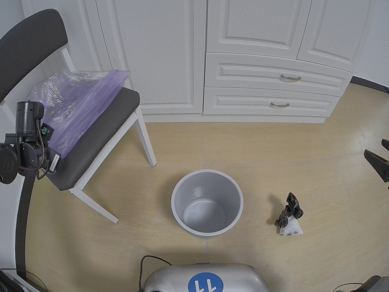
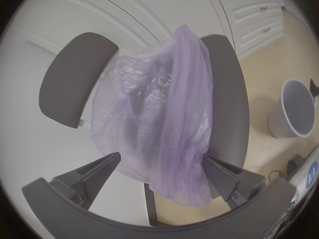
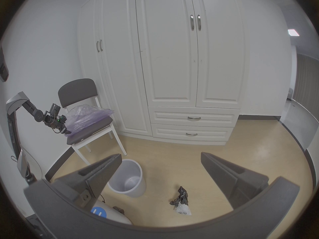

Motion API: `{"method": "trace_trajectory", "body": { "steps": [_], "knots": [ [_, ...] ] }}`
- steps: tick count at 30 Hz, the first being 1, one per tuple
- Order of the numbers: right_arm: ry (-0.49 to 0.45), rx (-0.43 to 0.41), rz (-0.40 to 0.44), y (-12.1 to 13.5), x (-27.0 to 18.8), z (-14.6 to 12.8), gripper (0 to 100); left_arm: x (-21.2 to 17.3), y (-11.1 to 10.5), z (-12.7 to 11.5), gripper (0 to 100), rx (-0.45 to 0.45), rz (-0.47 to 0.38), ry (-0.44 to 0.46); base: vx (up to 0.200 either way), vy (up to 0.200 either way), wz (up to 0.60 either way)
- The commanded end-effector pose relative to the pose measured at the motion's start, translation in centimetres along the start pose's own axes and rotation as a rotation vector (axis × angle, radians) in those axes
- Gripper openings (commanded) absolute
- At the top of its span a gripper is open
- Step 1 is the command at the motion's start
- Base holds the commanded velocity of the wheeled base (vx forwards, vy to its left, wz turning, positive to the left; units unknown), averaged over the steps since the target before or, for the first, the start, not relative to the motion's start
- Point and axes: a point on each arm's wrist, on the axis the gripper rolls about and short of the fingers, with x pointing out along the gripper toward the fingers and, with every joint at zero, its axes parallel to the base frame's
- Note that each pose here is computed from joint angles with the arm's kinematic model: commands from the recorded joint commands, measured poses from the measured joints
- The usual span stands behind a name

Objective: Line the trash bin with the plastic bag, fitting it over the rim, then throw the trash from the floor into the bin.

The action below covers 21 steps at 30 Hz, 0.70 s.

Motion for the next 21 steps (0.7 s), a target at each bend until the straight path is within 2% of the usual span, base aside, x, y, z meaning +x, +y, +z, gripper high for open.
{"method": "trace_trajectory", "body": {
  "steps": [1,7,13,21],
  "knots": [
    [-0.020,-0.006,0.001,0.1,-0.5,0.1,100,-0.3,0.3,0.1,100,-0.025,0.022,-0.036,0.000,0.000,0.00],
    [-0.046,-0.009,0.024,0.2,-1.0,0.4,100,-1.2,1.4,0.5,100,-0.074,0.070,-0.107,0.000,0.000,0.00],
    [-0.048,-0.010,0.030,0.2,-1.1,0.4,100,-1.5,1.1,0.4,100,-0.075,0.070,-0.133,0.000,0.000,0.00],
    [-0.045,-0.011,0.041,0.3,-1.0,0.4,100,-1.8,-2.1,-0.1,100,0.073,0.004,-0.160,0.000,0.000,0.00]
  ]
}}
